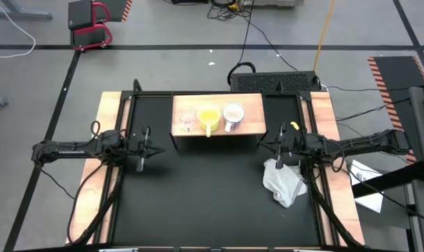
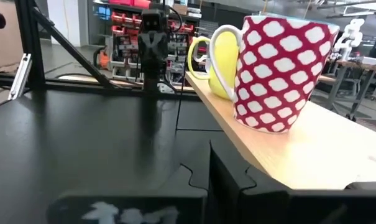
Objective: Stack small to large cups/mugs on shelf
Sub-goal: Return to Home Position
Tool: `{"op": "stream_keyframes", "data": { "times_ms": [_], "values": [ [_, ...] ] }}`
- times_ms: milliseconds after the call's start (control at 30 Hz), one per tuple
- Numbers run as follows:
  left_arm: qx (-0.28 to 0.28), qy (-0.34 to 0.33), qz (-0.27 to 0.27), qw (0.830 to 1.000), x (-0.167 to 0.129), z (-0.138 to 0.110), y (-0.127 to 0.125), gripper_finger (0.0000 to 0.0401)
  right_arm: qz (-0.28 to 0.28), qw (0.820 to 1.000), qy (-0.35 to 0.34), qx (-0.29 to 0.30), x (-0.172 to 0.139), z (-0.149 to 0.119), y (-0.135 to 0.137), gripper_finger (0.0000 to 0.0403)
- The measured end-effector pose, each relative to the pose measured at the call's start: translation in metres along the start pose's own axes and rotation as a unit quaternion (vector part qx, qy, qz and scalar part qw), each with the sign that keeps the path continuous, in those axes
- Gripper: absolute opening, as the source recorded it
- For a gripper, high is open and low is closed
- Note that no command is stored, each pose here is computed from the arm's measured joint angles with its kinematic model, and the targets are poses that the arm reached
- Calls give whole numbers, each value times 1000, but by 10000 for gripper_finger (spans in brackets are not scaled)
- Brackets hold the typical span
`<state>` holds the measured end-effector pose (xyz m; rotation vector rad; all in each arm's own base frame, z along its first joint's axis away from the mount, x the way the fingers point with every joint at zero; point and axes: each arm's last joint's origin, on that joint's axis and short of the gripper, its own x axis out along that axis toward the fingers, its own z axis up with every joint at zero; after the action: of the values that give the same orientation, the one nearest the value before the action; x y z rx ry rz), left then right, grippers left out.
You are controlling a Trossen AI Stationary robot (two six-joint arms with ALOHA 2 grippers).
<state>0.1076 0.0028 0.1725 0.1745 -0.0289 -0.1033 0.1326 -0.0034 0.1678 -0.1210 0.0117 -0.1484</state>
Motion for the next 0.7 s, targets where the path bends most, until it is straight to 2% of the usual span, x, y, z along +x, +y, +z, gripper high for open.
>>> {"op": "stream_keyframes", "data": {
  "times_ms": [200,367,567,700],
  "values": [
    [-1,32,4,999,0,-8,-1,0,-11,999,-34,2,0,7,-3,0],
    [7,37,-14,999,0,-9,-2,0,-36,998,-41,-8,0,8,-10,0],
    [11,45,-29,999,0,-11,-3,0,43,999,-28,-16,1,4,-7,0],
    [15,51,-30,998,0,-13,-3,1,54,998,7,-34,1,-1,-4,0]
  ]
}}
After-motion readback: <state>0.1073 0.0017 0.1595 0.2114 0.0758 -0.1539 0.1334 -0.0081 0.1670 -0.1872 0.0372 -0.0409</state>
